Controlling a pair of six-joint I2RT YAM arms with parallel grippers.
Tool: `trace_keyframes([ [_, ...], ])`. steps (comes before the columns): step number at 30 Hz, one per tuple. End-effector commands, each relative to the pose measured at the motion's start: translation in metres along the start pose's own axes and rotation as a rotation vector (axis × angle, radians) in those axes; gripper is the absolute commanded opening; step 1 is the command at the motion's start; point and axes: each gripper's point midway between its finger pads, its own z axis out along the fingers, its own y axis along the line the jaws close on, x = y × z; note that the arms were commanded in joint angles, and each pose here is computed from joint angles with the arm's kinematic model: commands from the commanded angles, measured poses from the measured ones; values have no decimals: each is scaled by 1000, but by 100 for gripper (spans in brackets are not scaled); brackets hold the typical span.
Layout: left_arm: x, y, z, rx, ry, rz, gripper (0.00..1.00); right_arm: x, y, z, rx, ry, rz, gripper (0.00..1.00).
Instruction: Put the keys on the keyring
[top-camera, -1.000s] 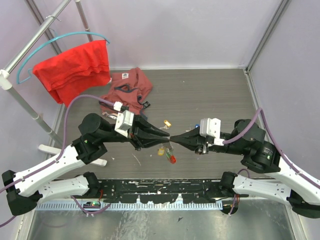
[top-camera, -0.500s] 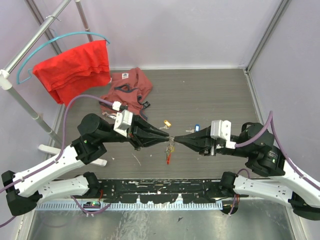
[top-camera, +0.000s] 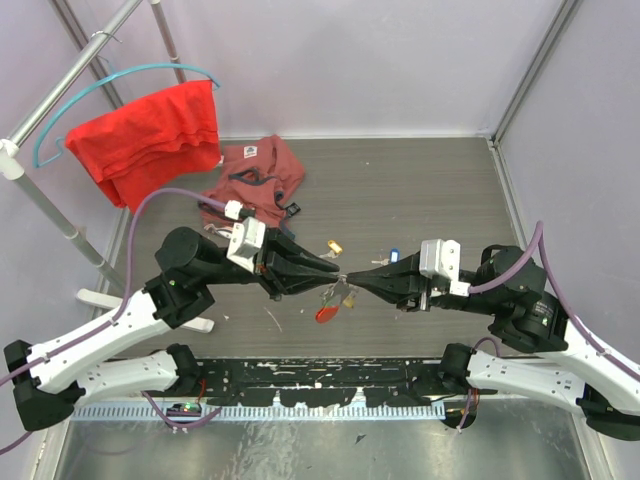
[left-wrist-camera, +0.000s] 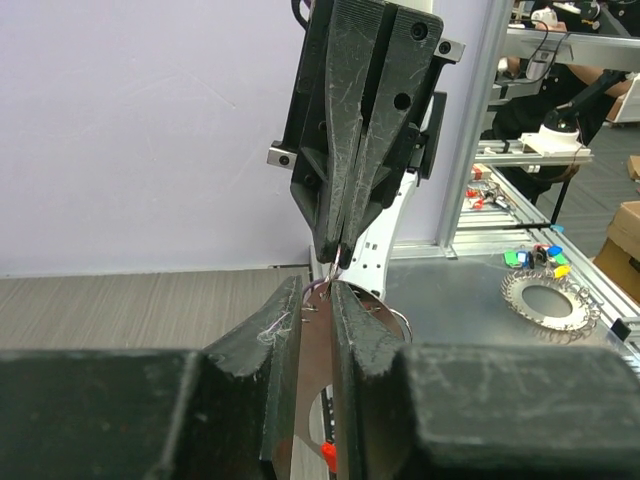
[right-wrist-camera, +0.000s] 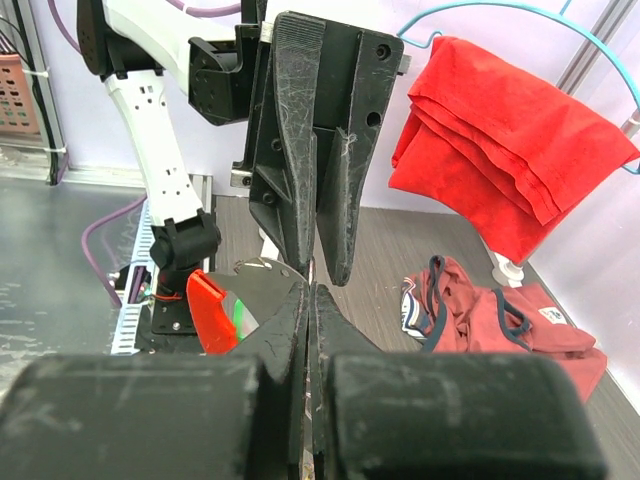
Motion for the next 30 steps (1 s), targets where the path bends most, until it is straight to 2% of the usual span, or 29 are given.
trace_keyframes([
  [1, -10, -2, 3, 10, -38, 7, 23, -28, -5, 1, 17, -99, -25, 1],
  [8, -4, -1, 6, 14, -28, -5, 21, -27, -5, 2, 17, -100, -26, 1],
  [10, -4, -2, 7, 19, -27, -6, 15, -26, -5, 3, 15, -97, -25, 1],
  [13, -3, -2, 7, 19, -24, -3, 1, -25, -4, 3, 15, -93, -22, 1],
  [16, -1, -2, 5, 14, -4, 14, 0, -24, -4, 2, 14, -85, -22, 1],
  [17, 0, 0, 4, 6, 7, 25, 0, -24, -4, 1, 14, -79, -22, 3],
  [20, 9, 4, -3, -29, 78, 48, 0, -21, -4, -3, 14, -44, -21, 21],
  [23, 12, 8, -12, -64, 153, 101, 0, -16, -4, -7, 16, 8, -18, 33],
  [30, 24, 15, -34, -102, 392, 159, 0, -1, -7, -14, 23, 159, -1, 39],
])
